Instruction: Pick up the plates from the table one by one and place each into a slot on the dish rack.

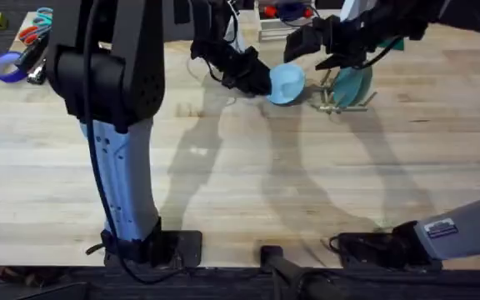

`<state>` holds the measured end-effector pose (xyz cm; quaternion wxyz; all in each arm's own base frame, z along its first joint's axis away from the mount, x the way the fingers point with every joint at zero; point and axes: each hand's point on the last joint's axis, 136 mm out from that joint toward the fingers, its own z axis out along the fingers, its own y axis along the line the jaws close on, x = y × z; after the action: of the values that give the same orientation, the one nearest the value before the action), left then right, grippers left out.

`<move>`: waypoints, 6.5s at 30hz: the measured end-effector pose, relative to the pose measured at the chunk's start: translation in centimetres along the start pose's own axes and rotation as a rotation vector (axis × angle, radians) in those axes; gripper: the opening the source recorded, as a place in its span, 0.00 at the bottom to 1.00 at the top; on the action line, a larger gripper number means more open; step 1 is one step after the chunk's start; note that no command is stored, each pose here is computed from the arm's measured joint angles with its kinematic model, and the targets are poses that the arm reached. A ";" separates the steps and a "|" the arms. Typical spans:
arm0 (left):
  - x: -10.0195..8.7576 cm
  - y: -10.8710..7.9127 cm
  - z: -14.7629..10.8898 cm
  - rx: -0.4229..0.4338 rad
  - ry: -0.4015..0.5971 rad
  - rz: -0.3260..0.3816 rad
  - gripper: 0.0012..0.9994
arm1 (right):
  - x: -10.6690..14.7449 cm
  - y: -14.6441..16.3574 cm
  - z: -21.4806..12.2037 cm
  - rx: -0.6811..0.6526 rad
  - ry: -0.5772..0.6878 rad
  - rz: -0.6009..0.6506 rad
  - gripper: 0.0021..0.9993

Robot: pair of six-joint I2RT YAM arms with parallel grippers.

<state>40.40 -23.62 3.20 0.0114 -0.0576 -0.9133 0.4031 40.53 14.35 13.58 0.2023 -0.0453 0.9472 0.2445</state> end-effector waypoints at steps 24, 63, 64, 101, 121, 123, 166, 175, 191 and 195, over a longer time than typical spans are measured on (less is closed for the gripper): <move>0.0 0.0 0.0 0.000 0.000 0.000 0.04 | -0.3 0.0 1.8 -0.045 0.004 -0.043 0.95; 0.0 0.0 0.0 0.000 0.000 0.000 0.04 | 0.1 0.3 5.0 -0.075 0.034 -0.058 0.94; 0.0 0.0 0.0 0.000 0.000 0.000 0.04 | 0.1 0.3 5.0 -0.075 0.034 -0.059 0.94; 0.1 0.1 -0.5 -0.023 -0.002 -0.006 0.04 | -0.4 -1.2 4.9 -0.027 0.017 -0.050 0.03; 3.4 -6.3 -17.4 -0.404 -0.281 0.239 0.04 | -0.7 4.3 -3.8 -0.078 -0.088 -0.224 0.03; 4.6 -7.1 -18.9 -0.433 -0.303 0.258 0.04 | -0.5 4.8 -5.2 -0.075 -0.103 -0.241 0.03; 18.3 -12.5 -32.4 -0.685 -0.630 0.378 0.04 | 4.5 3.6 -23.2 0.371 -0.267 -0.463 0.03; 18.3 -12.4 -32.5 -0.691 -0.631 0.376 0.04 | 3.7 3.3 -23.6 0.417 -0.290 -0.521 0.03; 18.3 -12.3 -32.6 -0.702 -0.634 0.373 0.04 | 2.3 3.5 -23.9 0.436 -0.332 -0.572 0.03; 18.3 -12.3 -32.6 -0.702 -0.634 0.372 0.04 | 1.8 3.2 -23.0 0.436 -0.313 -0.569 0.03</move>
<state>23.28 -5.80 33.80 -0.3586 -0.0946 -0.9264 0.0646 29.93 6.11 32.66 0.4091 -0.2240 0.8842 -0.0243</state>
